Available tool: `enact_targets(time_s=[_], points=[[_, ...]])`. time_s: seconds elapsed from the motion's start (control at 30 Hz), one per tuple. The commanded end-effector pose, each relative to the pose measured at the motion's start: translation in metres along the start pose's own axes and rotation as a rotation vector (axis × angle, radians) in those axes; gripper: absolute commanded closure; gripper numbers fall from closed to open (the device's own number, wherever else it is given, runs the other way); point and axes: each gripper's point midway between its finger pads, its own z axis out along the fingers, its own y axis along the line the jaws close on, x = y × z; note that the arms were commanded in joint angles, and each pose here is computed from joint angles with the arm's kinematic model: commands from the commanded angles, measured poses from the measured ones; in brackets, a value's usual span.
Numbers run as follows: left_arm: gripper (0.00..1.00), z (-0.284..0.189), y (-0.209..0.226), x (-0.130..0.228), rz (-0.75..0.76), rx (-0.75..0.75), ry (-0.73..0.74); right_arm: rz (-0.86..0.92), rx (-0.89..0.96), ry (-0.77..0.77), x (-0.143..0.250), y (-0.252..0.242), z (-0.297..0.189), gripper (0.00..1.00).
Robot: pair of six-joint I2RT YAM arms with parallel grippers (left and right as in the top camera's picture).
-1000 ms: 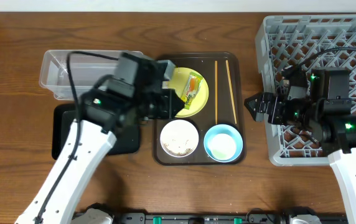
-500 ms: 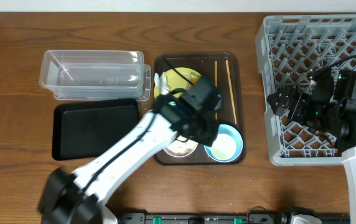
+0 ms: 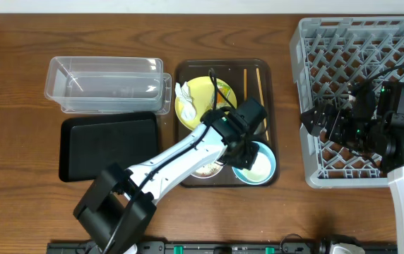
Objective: Sort waste into correct bins and load items into the dishwasher rack
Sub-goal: 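Lift the white cup with the left gripper toward the approaching right gripper, then grasp the cup with the right gripper and open the left gripper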
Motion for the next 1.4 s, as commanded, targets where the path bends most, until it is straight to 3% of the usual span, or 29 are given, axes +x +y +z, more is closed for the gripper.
enact_targets(time_s=[0.0,0.2,0.37,0.6,0.73,0.97,1.13,1.37], points=[[0.94,-0.007,0.004,0.002,-0.016,0.001,0.0,-0.024,-0.019,-0.009,-0.002,0.007,-0.004,0.01],[0.94,-0.058,0.009,-0.012,-0.107,0.176,-0.063,-0.024,-0.019,-0.009,-0.002,0.007,-0.004,0.01],[0.94,-0.131,0.025,-0.029,-0.168,0.433,-0.188,-0.058,-0.058,-0.005,-0.002,0.014,-0.005,0.01],[0.94,-0.23,0.024,-0.029,-0.099,0.951,-0.303,-0.427,-0.57,0.017,0.017,0.107,-0.023,0.01],[0.94,-0.258,0.022,-0.024,-0.06,1.109,-0.319,-0.563,-0.723,0.031,0.03,0.148,-0.026,0.01],[0.94,-0.264,0.02,-0.022,-0.041,1.146,-0.321,-0.816,-0.935,-0.031,0.049,0.207,-0.041,0.01],[0.94,-0.264,0.02,-0.022,-0.042,1.146,-0.321,-0.86,-0.978,-0.076,0.047,0.223,-0.048,0.02],[0.94,-0.264,0.02,-0.022,-0.043,1.146,-0.32,-0.861,-0.991,-0.065,0.051,0.228,-0.047,0.17]])
